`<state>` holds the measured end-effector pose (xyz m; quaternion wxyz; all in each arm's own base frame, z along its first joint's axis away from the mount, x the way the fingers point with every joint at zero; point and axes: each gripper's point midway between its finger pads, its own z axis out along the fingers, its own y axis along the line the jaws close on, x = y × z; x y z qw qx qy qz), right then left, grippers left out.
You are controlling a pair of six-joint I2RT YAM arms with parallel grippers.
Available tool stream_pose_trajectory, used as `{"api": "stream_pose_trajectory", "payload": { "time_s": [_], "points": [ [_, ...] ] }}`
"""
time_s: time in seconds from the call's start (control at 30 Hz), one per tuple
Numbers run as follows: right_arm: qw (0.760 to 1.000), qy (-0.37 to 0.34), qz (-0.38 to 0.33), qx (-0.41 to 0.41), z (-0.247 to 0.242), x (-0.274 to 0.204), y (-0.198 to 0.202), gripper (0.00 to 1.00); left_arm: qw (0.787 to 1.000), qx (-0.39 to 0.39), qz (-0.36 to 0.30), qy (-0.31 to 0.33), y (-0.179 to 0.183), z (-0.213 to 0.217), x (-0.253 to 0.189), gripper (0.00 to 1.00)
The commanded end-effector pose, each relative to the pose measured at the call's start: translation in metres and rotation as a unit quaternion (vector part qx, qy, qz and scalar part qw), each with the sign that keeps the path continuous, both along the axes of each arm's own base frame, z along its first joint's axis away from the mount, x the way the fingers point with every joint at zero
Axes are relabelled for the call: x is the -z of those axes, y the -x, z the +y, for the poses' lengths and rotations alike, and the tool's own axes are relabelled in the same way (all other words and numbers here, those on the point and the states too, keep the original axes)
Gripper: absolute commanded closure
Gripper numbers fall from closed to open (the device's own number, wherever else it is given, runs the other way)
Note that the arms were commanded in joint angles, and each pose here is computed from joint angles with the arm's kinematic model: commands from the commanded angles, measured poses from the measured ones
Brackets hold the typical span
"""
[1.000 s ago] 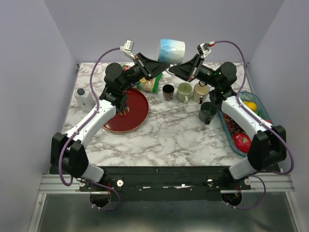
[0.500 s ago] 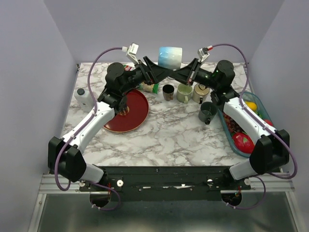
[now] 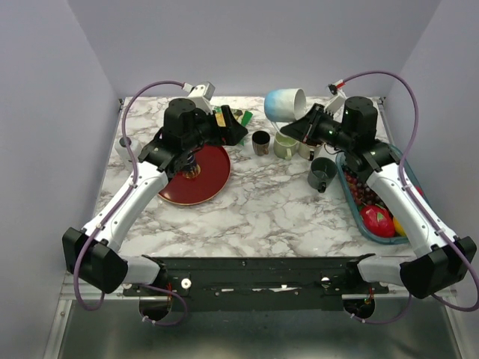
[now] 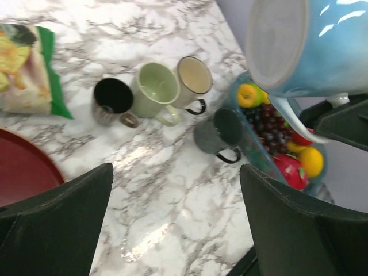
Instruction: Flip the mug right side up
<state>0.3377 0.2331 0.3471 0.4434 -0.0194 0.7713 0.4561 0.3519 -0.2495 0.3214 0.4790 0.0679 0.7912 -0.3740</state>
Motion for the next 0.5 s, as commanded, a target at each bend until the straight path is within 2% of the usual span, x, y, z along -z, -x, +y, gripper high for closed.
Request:
{"api": "stream_pose_trajectory", "payload": {
  "time_s": [0.0,0.2,0.47],
  "points": [
    [0.989,0.137,-0.019,0.056,-0.041,0.024,0.005,0.99,0.994,-0.075,-0.037,-0.065,-0.001,0.041,-0.005,0.01],
    [0.963,0.248,0.039,0.096,-0.080,0.075,0.017,0.99,0.988,-0.115,-0.057,-0.083,-0.003,0.059,-0.010,0.01],
    [0.945,0.288,0.130,0.079,-0.081,0.141,0.030,0.99,0.984,-0.140,-0.059,-0.096,-0.008,0.068,-0.007,0.01]
  ]
}}
